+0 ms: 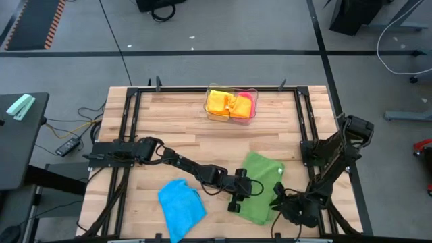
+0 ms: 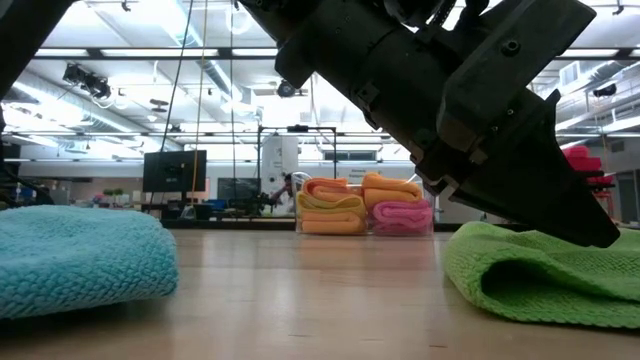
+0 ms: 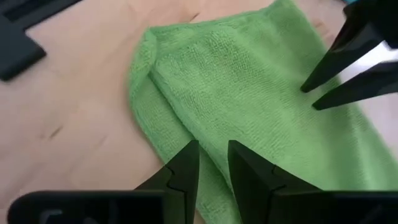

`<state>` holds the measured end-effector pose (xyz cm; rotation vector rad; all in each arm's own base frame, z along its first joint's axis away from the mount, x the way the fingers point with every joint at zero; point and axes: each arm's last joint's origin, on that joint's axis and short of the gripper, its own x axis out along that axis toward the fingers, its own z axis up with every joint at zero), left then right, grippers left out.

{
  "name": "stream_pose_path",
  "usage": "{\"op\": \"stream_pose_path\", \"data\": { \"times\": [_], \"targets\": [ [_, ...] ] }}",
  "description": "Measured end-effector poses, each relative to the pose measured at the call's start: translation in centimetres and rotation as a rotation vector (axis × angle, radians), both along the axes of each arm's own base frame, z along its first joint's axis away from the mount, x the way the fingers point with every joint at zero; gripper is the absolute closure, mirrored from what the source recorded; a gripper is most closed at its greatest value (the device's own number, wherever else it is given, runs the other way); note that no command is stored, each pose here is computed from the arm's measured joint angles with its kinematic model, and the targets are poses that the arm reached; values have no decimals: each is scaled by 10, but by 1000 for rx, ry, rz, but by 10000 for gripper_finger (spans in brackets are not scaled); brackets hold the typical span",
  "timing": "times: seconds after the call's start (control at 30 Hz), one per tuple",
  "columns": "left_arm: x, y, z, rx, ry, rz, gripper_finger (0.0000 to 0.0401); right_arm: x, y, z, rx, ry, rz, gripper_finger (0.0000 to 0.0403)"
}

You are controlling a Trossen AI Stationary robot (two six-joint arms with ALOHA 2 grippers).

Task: Fold microfiber towels
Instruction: Fold the green microfiber cloth

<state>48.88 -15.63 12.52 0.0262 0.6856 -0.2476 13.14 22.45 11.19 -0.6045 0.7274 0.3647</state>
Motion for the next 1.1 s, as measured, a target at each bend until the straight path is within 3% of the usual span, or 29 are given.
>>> {"op": "stream_pose_path", "data": {
  "times": [0.2, 0.57, 0.83, 1.1],
  "targets": [
    [0, 0, 0, 0, 0, 0, 328, -3, -2, -2, -99, -8, 49, 303],
    [0, 0, 0, 0, 1, 0, 321, -2, -6, -3, -127, -8, 24, 292],
    [0, 0, 0, 1, 3, 0, 327, 4, -5, -19, -177, -18, -5, 292],
    [0, 0, 0, 1, 5, 0, 319, 9, 4, -15, -138, -81, 62, 292]
  ]
}}
